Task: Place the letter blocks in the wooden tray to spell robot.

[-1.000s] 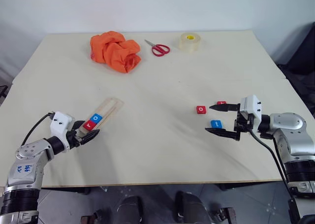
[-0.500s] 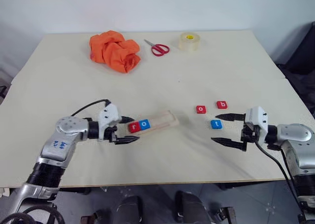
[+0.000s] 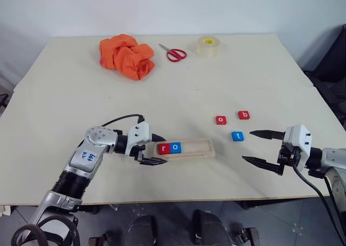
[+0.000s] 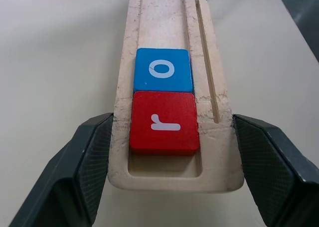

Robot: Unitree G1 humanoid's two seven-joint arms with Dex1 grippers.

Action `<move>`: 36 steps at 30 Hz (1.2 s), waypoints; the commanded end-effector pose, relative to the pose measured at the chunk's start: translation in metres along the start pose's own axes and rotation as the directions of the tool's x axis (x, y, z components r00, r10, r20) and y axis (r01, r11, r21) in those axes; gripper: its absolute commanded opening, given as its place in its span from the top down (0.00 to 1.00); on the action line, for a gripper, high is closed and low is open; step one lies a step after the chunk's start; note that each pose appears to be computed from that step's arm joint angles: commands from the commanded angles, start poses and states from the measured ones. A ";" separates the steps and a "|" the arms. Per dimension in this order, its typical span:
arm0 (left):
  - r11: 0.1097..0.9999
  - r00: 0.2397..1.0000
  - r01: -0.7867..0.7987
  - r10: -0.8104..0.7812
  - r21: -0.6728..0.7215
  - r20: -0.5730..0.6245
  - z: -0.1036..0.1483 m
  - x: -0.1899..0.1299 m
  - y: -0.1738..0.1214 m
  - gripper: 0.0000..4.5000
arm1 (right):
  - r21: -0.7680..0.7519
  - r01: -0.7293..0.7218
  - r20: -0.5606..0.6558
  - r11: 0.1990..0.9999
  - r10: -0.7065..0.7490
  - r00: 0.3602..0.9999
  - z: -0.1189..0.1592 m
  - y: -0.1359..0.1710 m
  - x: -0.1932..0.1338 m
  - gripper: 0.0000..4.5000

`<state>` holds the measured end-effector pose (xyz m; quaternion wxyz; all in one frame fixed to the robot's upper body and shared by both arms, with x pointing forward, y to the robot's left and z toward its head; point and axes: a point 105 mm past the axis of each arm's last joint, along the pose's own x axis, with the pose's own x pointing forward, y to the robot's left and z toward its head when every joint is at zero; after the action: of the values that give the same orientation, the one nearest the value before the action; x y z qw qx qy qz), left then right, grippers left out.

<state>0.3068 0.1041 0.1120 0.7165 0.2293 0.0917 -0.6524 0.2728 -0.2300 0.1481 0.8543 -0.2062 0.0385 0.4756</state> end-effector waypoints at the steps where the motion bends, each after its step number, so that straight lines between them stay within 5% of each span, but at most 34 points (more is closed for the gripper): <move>1: 0.999 1.000 -0.003 0.002 0.053 0.003 0.006 0.003 0.003 0.25 | -0.043 0.030 0.014 0.999 -0.030 0.999 0.014 -0.005 -0.008 0.00; 5: 0.998 1.000 -0.014 0.014 0.061 0.003 0.006 0.004 0.004 0.00 | -0.043 0.035 0.014 0.998 -0.034 0.999 0.015 -0.005 -0.008 0.00; 13: 0.996 0.998 -0.053 0.050 0.072 0.048 0.012 -0.014 0.004 0.00 | -0.017 0.073 0.040 0.997 -0.072 0.997 0.019 -0.007 -0.006 0.00; 18: 0.987 0.971 -0.153 0.142 0.045 0.191 0.023 -0.049 0.009 0.00 | 0.103 0.180 0.045 0.978 -0.185 0.982 0.016 -0.011 -0.007 0.00; 23: 0.970 0.951 -0.238 0.222 0.049 0.216 0.007 -0.072 0.008 0.00 | 0.204 0.319 0.064 0.926 -0.338 0.939 0.022 -0.016 0.001 0.00; 28: 0.974 0.953 -0.223 0.208 0.046 0.222 -0.016 -0.073 -0.006 0.00 | 0.259 0.430 -0.003 0.865 -0.445 0.896 0.016 -0.018 0.009 0.00; 36: 0.991 0.915 -0.128 0.101 0.044 0.390 -0.008 -0.077 -0.020 0.00 | 0.321 0.585 -0.139 0.744 -0.574 0.807 -0.007 -0.024 0.005 0.00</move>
<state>0.2804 0.1729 0.1249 0.7525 0.1303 -0.0608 -0.6428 0.2984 -0.2363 0.1395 0.9782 -0.0517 0.0785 0.1853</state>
